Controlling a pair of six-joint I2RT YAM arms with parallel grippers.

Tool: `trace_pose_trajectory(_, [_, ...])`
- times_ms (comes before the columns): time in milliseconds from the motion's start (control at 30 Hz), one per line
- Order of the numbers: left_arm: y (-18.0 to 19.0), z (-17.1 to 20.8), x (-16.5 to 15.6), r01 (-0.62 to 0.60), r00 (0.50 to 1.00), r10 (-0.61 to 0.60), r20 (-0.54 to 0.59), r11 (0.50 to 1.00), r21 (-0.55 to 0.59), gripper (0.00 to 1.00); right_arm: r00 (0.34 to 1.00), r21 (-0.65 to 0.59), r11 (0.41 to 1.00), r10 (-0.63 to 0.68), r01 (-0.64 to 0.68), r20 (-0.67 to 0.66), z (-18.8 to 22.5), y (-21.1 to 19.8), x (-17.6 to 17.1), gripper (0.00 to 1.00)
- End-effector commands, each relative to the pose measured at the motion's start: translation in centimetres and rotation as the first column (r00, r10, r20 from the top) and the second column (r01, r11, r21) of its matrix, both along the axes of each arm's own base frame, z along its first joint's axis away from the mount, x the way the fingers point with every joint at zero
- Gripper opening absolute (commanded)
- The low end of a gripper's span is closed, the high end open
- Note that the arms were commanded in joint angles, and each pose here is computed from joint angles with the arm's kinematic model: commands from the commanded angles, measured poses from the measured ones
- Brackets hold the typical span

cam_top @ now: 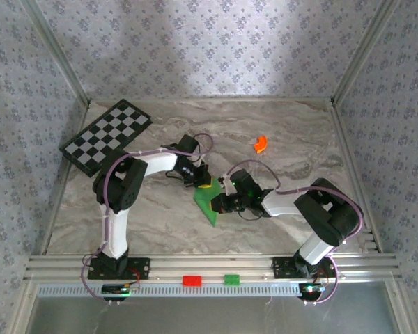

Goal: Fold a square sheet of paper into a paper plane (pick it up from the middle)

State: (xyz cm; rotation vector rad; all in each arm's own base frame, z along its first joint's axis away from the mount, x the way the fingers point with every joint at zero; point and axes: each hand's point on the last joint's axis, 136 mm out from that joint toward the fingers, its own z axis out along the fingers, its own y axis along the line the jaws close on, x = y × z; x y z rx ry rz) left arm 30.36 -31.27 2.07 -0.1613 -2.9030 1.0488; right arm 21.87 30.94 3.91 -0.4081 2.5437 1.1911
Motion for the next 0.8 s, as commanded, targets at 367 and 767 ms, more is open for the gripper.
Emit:
trace_pose_trajectory(367, [0.5, -0.8, -0.9, -0.007, 0.999, 0.008, -0.031, 1.000, 0.029, 0.06, 1.000, -0.074, 0.997, 0.016, -0.015, 0.011, -0.8, -0.4, 0.6, 0.00])
trace_pose_trajectory(767, [0.4, -0.3, -0.8, -0.009, 1.000, 0.009, -0.023, 1.000, 0.015, 0.06, 1.000, -0.108, 0.994, -0.001, 0.003, 0.013, -1.4, -0.7, 0.8, 0.00])
